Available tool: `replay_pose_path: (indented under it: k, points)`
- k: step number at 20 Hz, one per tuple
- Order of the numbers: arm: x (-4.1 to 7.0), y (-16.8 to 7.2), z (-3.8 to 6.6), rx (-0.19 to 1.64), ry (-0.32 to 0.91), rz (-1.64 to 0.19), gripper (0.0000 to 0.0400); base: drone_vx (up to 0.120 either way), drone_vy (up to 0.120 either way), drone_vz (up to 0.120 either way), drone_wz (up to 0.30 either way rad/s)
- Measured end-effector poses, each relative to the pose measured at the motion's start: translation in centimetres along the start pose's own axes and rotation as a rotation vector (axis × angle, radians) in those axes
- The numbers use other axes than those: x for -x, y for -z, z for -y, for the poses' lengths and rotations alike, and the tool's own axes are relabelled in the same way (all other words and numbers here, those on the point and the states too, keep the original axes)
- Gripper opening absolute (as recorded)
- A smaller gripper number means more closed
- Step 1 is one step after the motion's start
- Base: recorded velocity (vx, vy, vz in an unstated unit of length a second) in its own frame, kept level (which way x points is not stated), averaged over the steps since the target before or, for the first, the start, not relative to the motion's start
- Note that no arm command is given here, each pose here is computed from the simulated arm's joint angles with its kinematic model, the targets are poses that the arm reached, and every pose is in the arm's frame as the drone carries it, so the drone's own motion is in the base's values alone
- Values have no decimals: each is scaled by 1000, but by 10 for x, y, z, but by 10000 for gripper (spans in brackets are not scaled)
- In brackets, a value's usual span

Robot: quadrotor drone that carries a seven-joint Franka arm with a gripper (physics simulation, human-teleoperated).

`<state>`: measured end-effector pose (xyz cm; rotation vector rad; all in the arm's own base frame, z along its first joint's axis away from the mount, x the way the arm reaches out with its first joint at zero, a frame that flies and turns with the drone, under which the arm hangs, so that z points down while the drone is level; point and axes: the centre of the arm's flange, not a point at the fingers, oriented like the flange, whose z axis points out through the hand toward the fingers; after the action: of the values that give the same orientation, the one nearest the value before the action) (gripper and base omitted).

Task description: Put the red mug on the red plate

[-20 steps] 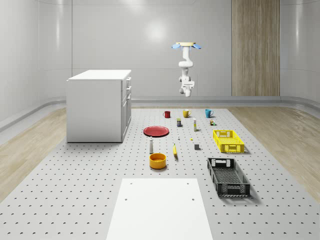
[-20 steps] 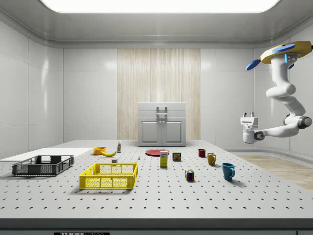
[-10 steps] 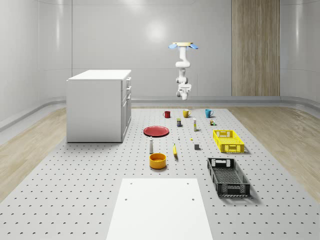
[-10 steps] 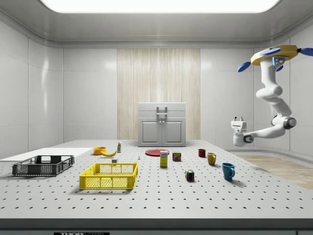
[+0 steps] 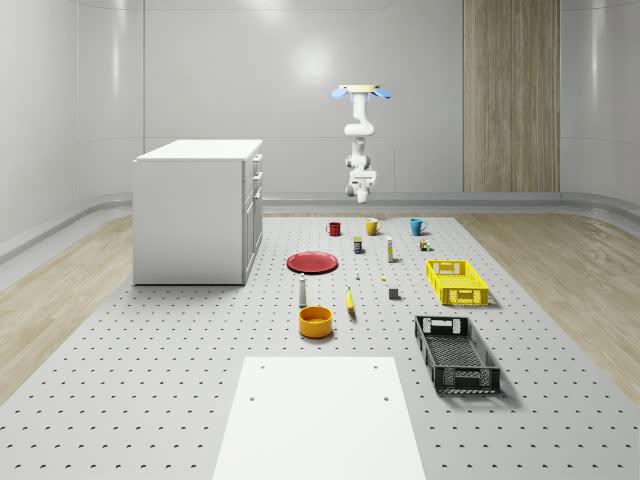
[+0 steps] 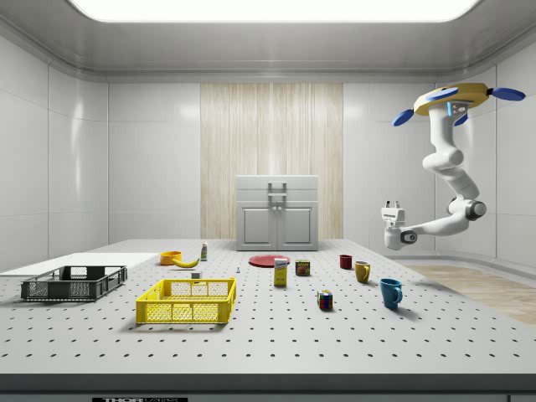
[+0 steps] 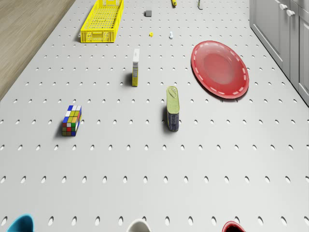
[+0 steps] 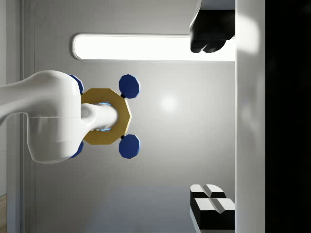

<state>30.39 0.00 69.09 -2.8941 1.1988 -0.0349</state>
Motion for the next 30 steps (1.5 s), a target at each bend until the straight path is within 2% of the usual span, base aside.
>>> replay_pose_path:
  k: [3, 5, 30]
  points:
    - [0, 0, 0, -1, 0, -2, 400, 120, -120, 0, 0]
    - [0, 0, 0, -2, 0, -3, 400, 0, -20, 0, 0]
    - [6, 0, 3, 30, 0, -63, 400, 0, -120, 0, 0]
